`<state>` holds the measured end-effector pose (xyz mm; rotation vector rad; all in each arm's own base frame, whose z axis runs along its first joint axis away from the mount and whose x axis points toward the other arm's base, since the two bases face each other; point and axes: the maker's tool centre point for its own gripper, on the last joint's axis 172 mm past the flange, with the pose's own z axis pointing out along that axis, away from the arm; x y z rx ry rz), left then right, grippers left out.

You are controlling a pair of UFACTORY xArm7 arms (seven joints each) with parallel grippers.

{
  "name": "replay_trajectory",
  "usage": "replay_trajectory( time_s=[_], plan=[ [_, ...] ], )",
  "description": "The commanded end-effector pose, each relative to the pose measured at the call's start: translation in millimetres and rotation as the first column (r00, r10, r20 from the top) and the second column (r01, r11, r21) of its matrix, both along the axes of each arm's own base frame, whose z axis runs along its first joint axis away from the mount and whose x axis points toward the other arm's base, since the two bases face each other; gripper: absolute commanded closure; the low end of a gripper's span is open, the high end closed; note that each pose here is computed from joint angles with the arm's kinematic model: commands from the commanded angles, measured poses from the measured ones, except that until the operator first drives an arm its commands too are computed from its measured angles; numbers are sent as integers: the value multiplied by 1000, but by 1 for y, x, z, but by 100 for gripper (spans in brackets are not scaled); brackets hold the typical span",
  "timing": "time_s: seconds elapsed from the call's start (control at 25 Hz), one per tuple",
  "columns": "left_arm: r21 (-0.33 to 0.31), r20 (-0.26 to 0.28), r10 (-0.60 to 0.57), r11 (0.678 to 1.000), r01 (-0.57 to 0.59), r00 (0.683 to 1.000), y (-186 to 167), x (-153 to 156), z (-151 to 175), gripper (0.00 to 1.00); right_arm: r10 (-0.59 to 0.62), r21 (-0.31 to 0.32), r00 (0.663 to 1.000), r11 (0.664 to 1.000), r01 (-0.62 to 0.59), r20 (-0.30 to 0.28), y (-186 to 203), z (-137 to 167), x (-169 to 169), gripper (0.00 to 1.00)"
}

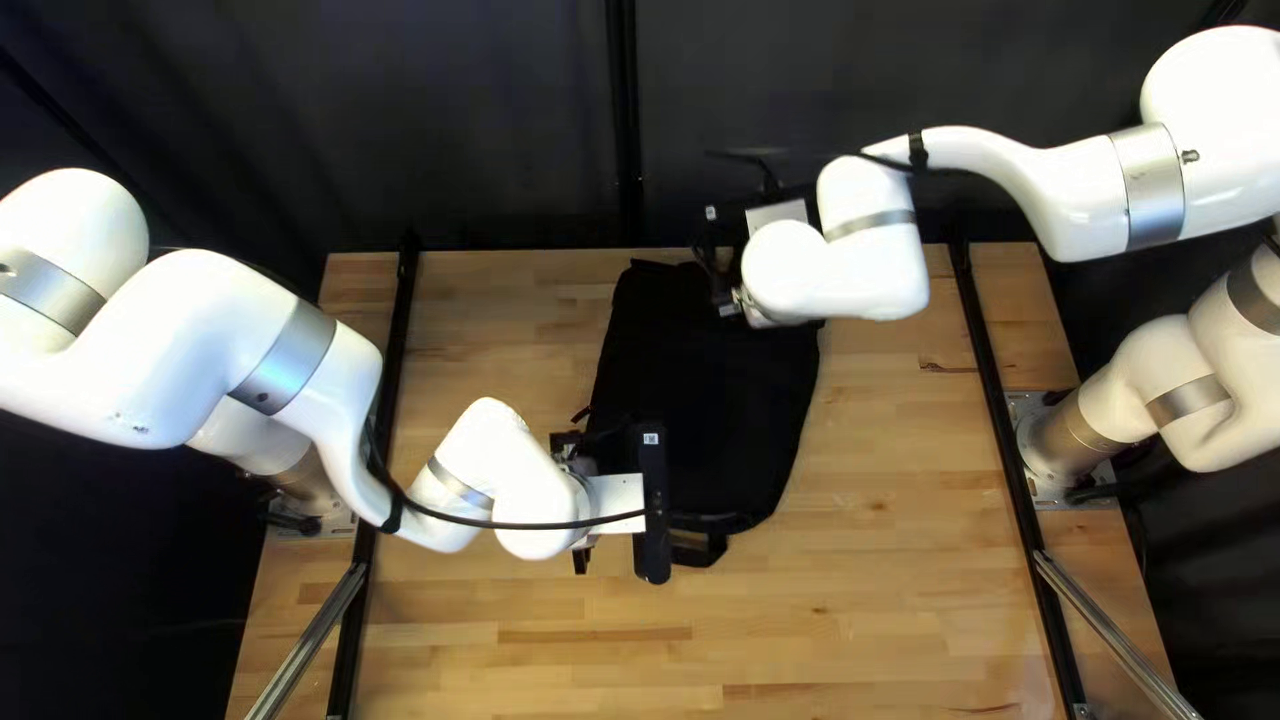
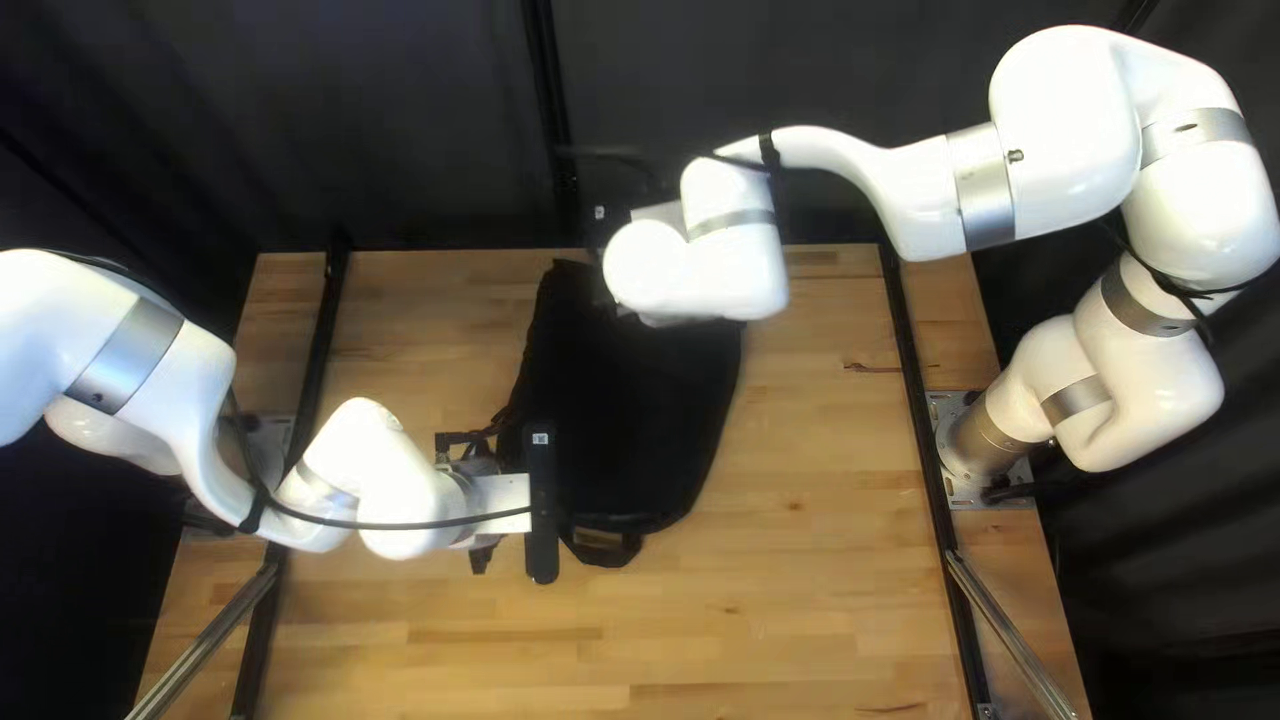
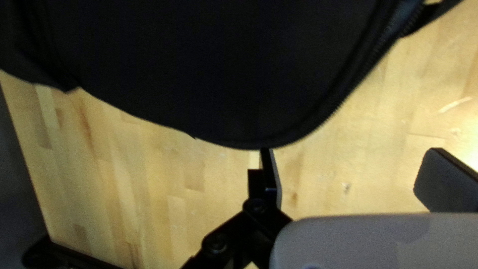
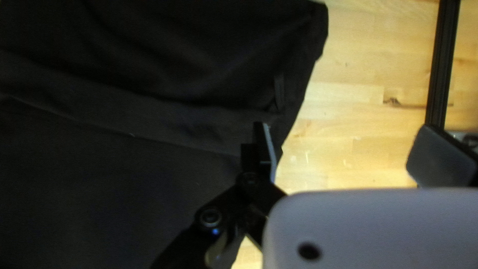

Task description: Remove a lunch box from a kids backpack

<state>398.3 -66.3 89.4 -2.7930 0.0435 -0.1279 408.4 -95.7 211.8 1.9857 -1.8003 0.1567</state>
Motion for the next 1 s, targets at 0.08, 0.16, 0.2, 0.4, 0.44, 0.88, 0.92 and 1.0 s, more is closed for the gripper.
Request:
replay_trajectory(
  time_s=[0.08,0.16,0.2,0.4,0.44,0.88,0.92,1.0],
  plan=[
    [43,8,-52,998,51,999,6,7,-1,0,24,-15,1000,1000,-24,-10,19,-1,-2,0],
    [71,11,-88,994,87,996,2,11,-4,0,38,-28,999,999,-38,-11,23,6,-5,0],
    [79,11,-99,992,98,995,1,12,-6,0,42,-38,999,998,-43,-12,25,11,-9,0],
    [158,13,-156,976,152,988,3,10,-15,91,40,-73,999,996,-41,-13,33,33,-25,0],
    [173,17,-161,973,155,987,4,9,-15,99,40,-79,999,996,-41,-14,34,36,-27,0],
    [232,71,-182,959,161,981,10,22,-1,100,115,-130,993,985,-110,33,41,20,-43,0],
    [226,87,-164,964,140,983,4,23,1,100,119,-122,992,986,-114,41,39,12,-44,0],
    [208,118,-127,973,101,985,-4,25,1,100,83,-90,995,993,-79,47,29,-1,-49,0]
  ],
)
